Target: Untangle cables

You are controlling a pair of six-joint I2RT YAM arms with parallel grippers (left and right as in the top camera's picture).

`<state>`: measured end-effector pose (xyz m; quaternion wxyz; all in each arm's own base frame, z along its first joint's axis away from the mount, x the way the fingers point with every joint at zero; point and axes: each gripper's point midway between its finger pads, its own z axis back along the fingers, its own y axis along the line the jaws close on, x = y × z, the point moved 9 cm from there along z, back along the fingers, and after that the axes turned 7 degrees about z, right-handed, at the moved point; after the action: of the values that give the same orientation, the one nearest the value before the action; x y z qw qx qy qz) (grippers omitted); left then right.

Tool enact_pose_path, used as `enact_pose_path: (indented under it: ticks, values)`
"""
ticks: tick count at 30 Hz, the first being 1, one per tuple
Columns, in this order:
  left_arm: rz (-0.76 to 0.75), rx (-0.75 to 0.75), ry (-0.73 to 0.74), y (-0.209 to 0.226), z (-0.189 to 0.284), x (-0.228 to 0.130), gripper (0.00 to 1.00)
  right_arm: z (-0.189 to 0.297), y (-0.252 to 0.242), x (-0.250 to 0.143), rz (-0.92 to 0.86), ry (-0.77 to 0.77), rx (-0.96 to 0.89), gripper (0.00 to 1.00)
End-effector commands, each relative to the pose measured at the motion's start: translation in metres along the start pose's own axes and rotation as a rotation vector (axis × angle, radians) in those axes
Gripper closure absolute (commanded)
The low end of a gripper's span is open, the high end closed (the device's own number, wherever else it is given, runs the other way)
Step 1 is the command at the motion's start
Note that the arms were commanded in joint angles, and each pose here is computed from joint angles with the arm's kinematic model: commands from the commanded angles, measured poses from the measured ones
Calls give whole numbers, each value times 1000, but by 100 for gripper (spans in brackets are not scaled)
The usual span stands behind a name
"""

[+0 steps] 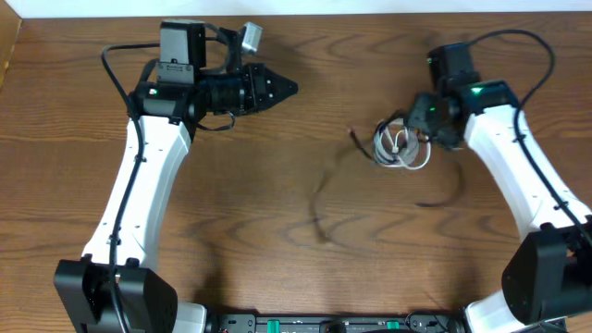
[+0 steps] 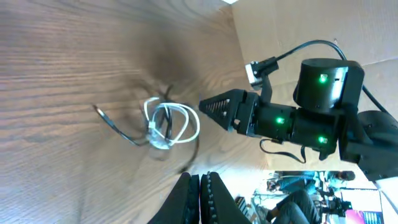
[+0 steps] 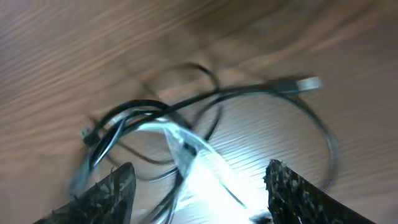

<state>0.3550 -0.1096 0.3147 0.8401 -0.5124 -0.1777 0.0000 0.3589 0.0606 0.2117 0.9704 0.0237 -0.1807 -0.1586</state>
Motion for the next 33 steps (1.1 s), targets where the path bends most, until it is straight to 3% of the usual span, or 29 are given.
enact_pose_path:
  ticks: [1, 6, 14, 16, 17, 19, 28, 33]
  values:
    - [-33, -24, -3, -9, 4, 0, 93, -5, -7, -2, 69, 14, -49, 38]
    - [-25, 16, -6, -6, 2, -2, 92, -5, -2, -4, 144, 35, 2, 38]
    - [44, 297, 38, 11, -50, -24, 92, -5, 1, -4, 150, 44, 38, 38]
    - [125, 368, 57, 25, -73, -29, 83, -5, 1, -4, 150, 44, 38, 38]
    - [162, 378, 77, 31, -84, -31, 83, -5, 1, -4, 150, 45, 38, 38]
    - [267, 410, 117, 52, -110, -36, 64, -5, 1, -5, 151, 48, 36, 37]
    - [592, 290, 158, 95, -189, -37, 60, -5, 0, -6, 174, 54, 37, 35]
    - [674, 280, 196, 99, -215, -52, 60, -5, 0, -6, 184, 54, 38, 35]
